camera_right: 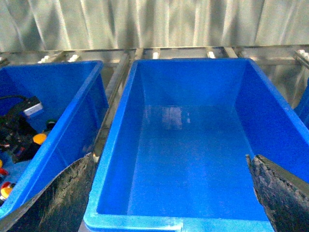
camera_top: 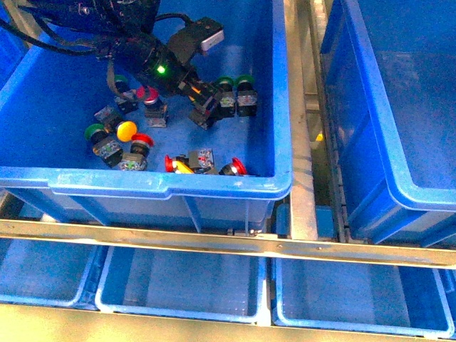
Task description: Pick red and yellow buttons and place in box
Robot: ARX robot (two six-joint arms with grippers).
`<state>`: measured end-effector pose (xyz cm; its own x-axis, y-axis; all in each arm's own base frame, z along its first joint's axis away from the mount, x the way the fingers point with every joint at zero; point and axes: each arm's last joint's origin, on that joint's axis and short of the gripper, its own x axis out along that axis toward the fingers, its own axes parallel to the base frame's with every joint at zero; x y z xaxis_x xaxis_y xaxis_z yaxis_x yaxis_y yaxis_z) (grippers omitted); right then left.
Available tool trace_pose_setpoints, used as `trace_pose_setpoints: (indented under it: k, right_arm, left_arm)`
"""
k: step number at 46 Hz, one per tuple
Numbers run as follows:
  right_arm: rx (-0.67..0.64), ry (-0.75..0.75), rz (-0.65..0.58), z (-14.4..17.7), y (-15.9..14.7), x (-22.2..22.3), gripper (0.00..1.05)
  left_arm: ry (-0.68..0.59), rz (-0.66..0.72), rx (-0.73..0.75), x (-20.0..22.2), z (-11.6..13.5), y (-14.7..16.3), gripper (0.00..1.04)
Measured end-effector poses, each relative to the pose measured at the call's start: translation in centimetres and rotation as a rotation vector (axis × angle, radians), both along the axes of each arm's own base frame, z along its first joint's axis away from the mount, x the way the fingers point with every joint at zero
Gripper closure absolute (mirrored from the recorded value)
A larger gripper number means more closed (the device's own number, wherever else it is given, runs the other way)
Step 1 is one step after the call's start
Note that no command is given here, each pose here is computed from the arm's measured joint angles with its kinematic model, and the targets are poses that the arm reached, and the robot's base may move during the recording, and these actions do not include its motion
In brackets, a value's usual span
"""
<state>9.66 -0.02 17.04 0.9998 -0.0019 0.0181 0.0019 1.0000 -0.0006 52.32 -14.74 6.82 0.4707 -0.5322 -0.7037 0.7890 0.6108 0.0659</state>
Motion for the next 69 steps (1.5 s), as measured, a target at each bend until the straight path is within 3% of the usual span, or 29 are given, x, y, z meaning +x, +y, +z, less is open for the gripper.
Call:
trace_pose_setpoints:
  k: [22,39,53,69]
  right_arm:
    - [0.000,0.000,0.000,0.0,0.0,0.0,0.07]
    - [0.000,0.000,0.000,0.0,0.0,0.0,0.07]
    - [0.000,0.000,0.000,0.0,0.0,0.0,0.07]
    - [0.000,0.000,0.000,0.0,0.0,0.0,0.07]
  left_arm:
    - [-0.004,0.007,-0.018,1.3,-0.4,-0.2,0.11]
    - [0.005,0.035,-0.036,1.5,-0.2,0.1,0.71]
    - [0.050,0.140,-0.147,0.8,0.1,0.9,0.71]
    - [0.144,0.340,-0.409,-2.2,7.0,3.6,0.71]
